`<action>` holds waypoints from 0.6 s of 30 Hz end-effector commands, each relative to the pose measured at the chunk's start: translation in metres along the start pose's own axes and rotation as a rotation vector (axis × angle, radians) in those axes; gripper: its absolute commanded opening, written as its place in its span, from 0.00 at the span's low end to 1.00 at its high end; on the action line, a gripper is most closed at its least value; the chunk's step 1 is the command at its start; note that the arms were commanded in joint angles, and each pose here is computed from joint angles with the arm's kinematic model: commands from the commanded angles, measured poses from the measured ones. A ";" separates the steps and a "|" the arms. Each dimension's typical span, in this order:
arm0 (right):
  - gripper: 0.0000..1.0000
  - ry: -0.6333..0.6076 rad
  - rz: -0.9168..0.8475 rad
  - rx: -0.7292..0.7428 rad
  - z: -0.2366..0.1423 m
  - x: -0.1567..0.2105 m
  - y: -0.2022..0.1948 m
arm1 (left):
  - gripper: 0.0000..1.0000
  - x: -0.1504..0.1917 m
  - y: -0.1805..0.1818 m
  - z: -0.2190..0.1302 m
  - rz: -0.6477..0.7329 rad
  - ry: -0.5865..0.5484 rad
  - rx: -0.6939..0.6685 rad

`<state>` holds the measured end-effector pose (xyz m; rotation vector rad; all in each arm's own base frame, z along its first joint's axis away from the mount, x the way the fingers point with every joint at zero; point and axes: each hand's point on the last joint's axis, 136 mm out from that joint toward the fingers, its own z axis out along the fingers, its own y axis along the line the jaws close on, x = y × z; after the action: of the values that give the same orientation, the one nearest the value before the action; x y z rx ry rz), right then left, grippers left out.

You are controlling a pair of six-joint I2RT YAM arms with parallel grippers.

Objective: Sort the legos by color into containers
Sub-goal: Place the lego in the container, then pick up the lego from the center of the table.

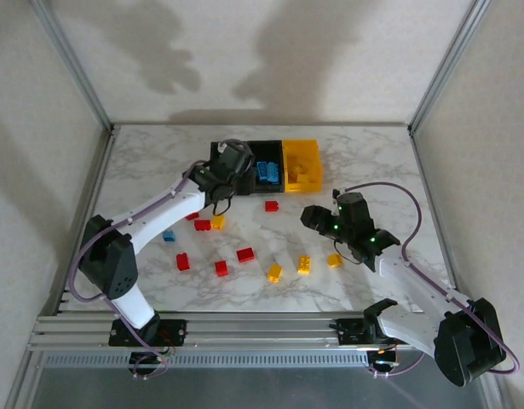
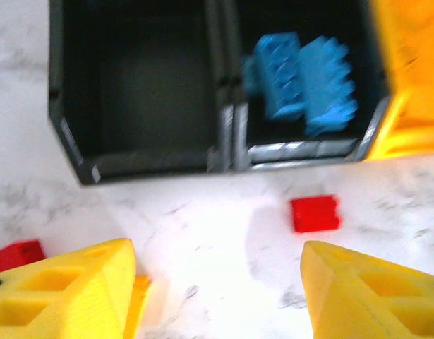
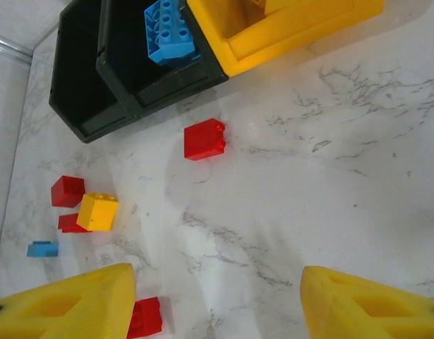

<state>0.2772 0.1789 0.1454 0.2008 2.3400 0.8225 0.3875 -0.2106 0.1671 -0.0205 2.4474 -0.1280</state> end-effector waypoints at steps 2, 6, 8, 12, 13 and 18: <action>0.63 0.009 -0.037 -0.016 0.003 0.002 0.010 | 0.67 0.032 0.042 0.012 -0.029 0.056 -0.091; 0.63 0.019 -0.039 -0.020 0.007 0.006 0.012 | 0.70 0.060 0.062 0.030 -0.017 0.131 -0.134; 0.63 0.020 -0.037 -0.019 0.008 0.008 0.012 | 0.70 0.070 0.067 0.039 -0.005 0.157 -0.153; 0.63 0.019 -0.033 -0.014 0.008 0.010 0.010 | 0.71 0.085 0.070 0.057 0.018 0.201 -0.169; 0.63 0.020 -0.032 -0.012 0.007 0.010 0.009 | 0.70 0.087 0.070 0.061 0.025 0.210 -0.171; 0.63 0.020 -0.031 0.002 0.008 0.012 0.006 | 0.69 0.093 0.071 0.073 0.040 0.236 -0.188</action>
<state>0.2720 0.1922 0.1379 0.1550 2.3688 0.8303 0.3598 -0.1528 0.0501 -0.0601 2.6835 0.1074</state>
